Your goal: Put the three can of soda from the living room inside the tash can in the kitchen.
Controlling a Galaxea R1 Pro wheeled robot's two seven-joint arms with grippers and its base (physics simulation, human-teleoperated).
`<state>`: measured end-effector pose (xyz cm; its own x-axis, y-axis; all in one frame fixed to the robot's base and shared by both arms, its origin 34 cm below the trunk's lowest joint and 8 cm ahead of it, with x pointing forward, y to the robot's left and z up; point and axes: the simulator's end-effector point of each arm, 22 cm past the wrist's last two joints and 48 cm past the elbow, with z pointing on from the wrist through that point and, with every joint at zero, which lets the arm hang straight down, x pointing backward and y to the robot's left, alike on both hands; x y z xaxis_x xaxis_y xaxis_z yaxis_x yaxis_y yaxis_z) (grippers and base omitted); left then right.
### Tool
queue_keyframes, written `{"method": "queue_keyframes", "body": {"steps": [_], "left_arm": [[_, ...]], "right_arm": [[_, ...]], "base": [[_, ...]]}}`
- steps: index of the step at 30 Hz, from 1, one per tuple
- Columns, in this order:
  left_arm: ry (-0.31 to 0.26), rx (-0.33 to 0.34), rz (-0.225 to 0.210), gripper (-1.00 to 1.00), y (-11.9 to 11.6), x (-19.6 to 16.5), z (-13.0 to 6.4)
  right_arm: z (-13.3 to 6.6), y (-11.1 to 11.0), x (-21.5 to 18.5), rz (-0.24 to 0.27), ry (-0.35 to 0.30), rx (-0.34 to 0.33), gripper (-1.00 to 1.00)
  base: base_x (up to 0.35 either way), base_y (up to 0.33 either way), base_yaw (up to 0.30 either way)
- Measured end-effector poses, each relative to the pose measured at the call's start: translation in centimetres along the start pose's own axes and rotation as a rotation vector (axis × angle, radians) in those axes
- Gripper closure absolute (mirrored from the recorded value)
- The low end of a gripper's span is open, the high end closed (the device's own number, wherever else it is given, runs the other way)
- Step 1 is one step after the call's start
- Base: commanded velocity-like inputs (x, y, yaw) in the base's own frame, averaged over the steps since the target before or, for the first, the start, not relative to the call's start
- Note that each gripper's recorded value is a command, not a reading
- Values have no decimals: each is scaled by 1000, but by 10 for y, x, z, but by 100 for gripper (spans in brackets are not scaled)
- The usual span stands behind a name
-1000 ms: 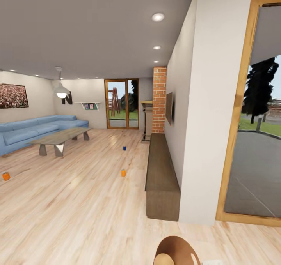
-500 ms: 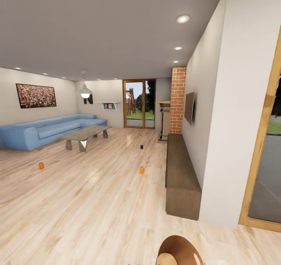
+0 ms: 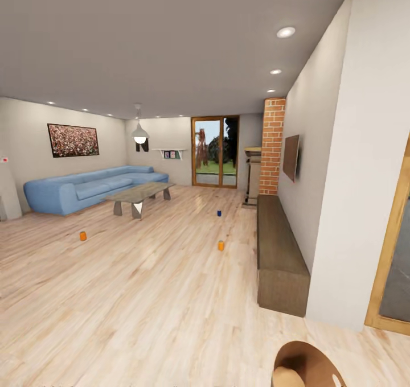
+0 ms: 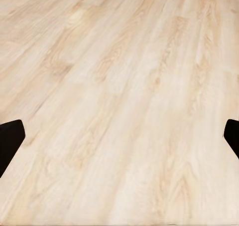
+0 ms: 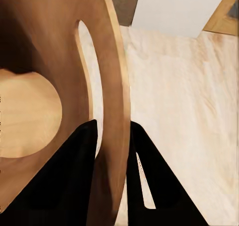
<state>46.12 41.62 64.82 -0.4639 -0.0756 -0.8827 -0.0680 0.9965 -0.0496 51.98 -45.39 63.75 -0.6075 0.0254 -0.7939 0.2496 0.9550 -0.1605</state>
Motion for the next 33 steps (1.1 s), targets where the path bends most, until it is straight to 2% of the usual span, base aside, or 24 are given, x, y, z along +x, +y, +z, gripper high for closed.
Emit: {"method": "queue_keyframes", "body": {"steps": [3, 6, 16, 33], "left_arm": [[-1, 0, 0, -100, 0, 0, 0], [-3, 0, 0, -100, 0, -1, 0], [-4, 0, 1, -100, 0, -1, 0], [-22, -1, 6, -100, 0, -4, 0]], "right_arm": [[0, -15, 0, 21, 0, 18, 100], [-1, -26, 9, 13, 20, 29, 100], [-3, -26, 10, 8, 4, 27, 100], [-4, -19, 13, 7, 5, 18, 100]], "base": [[-205, 209, 3], [-180, 161, 1], [-22, 40, 0], [287, 2, 0]]}}
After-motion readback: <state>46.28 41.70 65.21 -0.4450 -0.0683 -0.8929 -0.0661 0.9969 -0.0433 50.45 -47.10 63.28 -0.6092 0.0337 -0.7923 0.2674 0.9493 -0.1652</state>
